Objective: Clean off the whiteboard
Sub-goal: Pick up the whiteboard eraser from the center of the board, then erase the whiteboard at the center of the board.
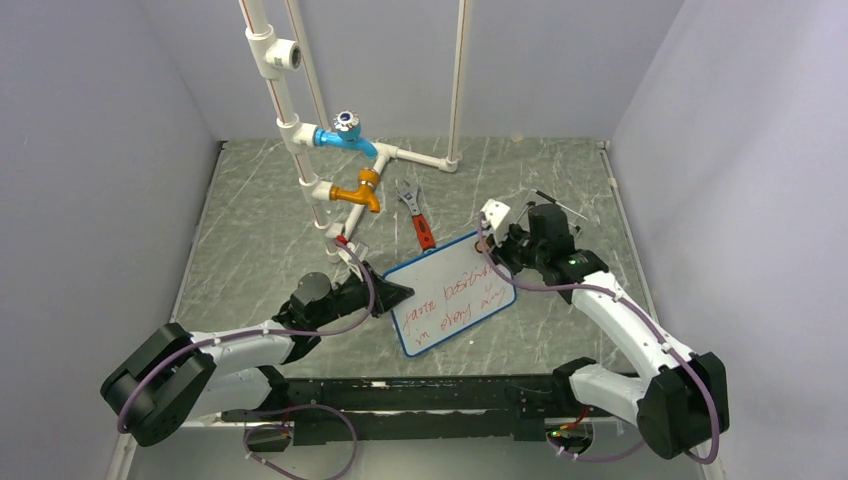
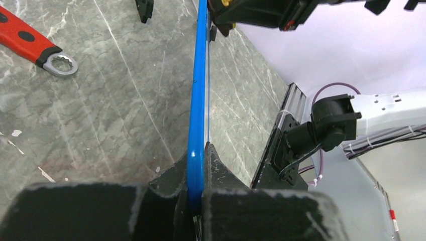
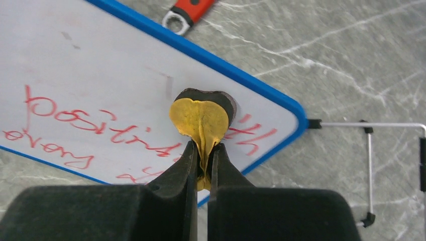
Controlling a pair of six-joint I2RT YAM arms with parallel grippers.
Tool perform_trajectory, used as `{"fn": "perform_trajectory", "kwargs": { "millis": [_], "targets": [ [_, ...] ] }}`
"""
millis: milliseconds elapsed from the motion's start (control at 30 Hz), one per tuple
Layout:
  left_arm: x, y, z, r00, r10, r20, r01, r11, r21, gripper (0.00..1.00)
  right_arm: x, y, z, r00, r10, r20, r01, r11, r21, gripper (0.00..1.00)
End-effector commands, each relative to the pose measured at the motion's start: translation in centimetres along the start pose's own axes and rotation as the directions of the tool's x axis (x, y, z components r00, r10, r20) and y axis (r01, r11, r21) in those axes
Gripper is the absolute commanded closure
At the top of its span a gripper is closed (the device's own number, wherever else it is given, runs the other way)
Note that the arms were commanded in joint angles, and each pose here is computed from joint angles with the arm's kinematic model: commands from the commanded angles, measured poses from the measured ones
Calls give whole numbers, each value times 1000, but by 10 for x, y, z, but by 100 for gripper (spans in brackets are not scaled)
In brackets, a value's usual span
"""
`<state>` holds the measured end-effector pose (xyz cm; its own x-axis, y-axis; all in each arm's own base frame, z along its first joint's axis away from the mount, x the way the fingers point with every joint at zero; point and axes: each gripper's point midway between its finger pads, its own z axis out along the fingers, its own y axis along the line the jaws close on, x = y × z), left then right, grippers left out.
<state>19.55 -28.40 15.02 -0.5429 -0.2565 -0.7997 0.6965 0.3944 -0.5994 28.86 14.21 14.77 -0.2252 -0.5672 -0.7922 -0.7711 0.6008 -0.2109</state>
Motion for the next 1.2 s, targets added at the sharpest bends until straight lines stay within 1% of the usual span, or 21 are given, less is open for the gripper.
{"fn": "perform_trajectory", "kwargs": {
  "millis": [0, 67, 133, 200, 233, 300, 400, 433, 500, 567, 633, 700, 733, 800, 833, 867, 900, 967, 1000, 1067, 1167],
  "targets": [
    [-12, -7, 7, 1000, 6, 27, -6, 1000, -10, 100, -7, 23, 16, 997, -71, -1, 71, 997, -43, 100],
    [-13, -7, 8, 1000, 10, 28, -9, 1000, -15, 100, -6, 39, 20, 994, -112, -5, 111, 988, -106, 100],
    [-14, -7, 8, 999, 12, 30, -11, 1000, -18, 100, -5, 42, 23, 993, -117, -13, 115, 987, -112, 100],
    [-13, -8, 7, 999, 15, 30, -14, 1000, -14, 100, -7, 23, 22, 997, -80, -18, 80, 997, -12, 100],
    [-13, -8, 7, 999, 16, 30, -15, 1000, -12, 100, -10, 6, 20, 999, -49, -15, 50, 996, 69, 100],
    [-11, -8, 7, 1000, 20, 23, -20, 1000, -5, 100, -11, -17, 15, 1000, 9, -4, -8, 986, 167, 100],
    [-9, -9, 8, 1000, 28, 12, -28, 1000, 5, 100, -7, -34, 13, 999, 39, -11, -35, 966, 256, 100],
    [-9, -10, 8, 999, 32, 8, -32, 999, 9, 100, -6, -35, 14, 999, 44, -15, -39, 964, 262, 100],
    [-9, -10, 9, 999, 39, 2, -39, 999, 9, 100, -3, -30, 17, 999, 41, -23, -35, 971, 235, 100],
    [-9, -11, 9, 999, 45, 1, -45, 999, 10, 100, -1, -16, 21, 999, 18, -30, -13, 987, 160, 100],
    [-9, -10, 9, 999, 48, -1, -48, 999, 6, 100, -1, 9, 25, 998, -48, -34, 49, 998, 32, 100],
    [-10, -10, 10, 999, 51, -1, -51, 999, 7, 100, -2, 35, 25, 995, -100, -21, 97, 990, -98, 100],
    [-9, -10, 10, 999, 53, -3, -53, 999, 8, 100, -1, 42, 24, 993, -114, -19, 110, 985, -136, 100],
    [-9, -10, 9, 999, 54, -3, -54, 998, 8, 100, -2, 44, 24, 993, -116, -18, 112, 982, -151, 100],
    [-9, -10, 9, 999, 54, -4, -54, 999, 8, 100, -2, 40, 24, 994, -108, -22, 105, 986, -127, 100],
    [-8, -10, 9, 998, 56, -4, -56, 998, 8, 100, -1, 27, 24, 996, -82, -38, 80, 995, -54, 100],
    [-8, -10, 9, 998, 56, -6, -56, 998, 9, 100, -7, 9, 23, 999, -40, -21, 40, 999, 27, 100],
    [-6, -10, 8, 998, 56, -11, -55, 998, 14, 100, -9, -24, 16, 999, 54, 1, -54, 984, 170, 100],
    [-6, -10, 8, 998, 56, -11, -55, 998, 15, 100, -10, -34, 13, 996, 84, 17, -86, 974, 209, 100],
    [-6, -11, 8, 998, 57, -11, -56, 998, 21, 100, -9, -39, 11, 995, 94, 27, -97, 966, 240, 100],
    [-6, -12, 9, 998, 62, -18, -61, 998, 23, 100, -2, -40, 14, 996, 94, 6, -93, 965, 246, 100]
  ]
}}
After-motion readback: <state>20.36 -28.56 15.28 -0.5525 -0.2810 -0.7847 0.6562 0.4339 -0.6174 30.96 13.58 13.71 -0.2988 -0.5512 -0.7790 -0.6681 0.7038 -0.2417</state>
